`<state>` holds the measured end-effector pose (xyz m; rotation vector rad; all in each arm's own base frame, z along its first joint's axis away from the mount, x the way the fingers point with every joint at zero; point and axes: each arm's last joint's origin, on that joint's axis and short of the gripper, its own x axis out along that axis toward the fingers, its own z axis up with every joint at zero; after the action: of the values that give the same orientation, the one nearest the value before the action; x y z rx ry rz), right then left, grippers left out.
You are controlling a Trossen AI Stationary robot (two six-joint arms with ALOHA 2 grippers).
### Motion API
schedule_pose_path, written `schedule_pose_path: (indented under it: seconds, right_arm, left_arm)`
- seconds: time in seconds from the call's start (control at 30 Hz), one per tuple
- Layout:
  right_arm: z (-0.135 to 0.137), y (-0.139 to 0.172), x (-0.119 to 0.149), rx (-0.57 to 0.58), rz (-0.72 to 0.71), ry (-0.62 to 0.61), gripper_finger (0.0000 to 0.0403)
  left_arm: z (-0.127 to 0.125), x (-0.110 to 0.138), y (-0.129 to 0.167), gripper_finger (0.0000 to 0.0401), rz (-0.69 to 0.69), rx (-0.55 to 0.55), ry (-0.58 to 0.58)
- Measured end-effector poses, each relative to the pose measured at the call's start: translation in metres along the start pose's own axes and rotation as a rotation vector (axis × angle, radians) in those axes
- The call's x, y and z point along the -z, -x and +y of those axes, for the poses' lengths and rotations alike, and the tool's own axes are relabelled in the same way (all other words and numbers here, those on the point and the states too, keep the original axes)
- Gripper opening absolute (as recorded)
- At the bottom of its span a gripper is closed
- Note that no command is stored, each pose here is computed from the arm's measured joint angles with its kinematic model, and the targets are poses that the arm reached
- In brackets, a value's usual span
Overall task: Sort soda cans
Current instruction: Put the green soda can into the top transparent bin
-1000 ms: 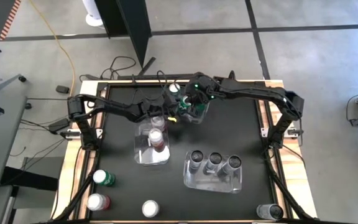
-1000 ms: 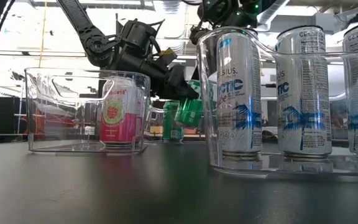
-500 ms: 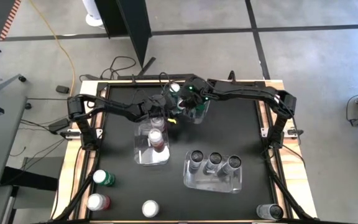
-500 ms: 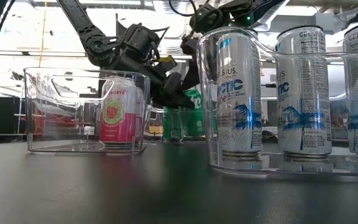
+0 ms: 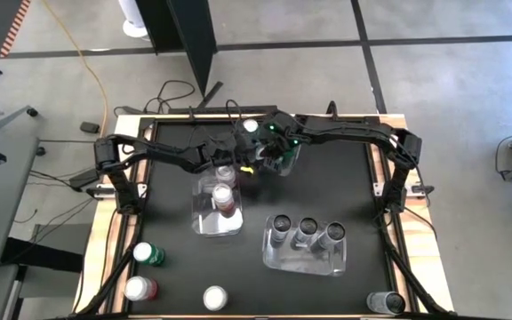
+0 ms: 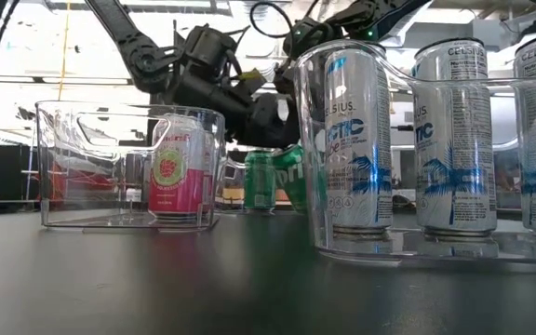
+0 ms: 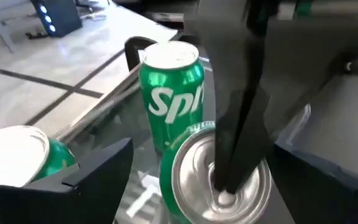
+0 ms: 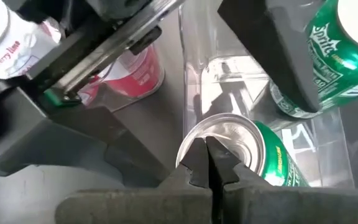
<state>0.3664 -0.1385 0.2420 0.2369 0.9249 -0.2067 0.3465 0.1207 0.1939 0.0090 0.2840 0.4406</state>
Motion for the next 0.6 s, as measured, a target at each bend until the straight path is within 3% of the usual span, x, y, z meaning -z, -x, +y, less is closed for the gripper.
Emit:
schedule_pose_path:
  seconds: [0.6]
  right_arm:
    - [-0.012,0.009,0.001,0.077,0.013,-0.053,0.0000]
  left_arm:
    - [0.001,-0.001,-0.001,0.0349,-0.009,-0.028,-0.012]
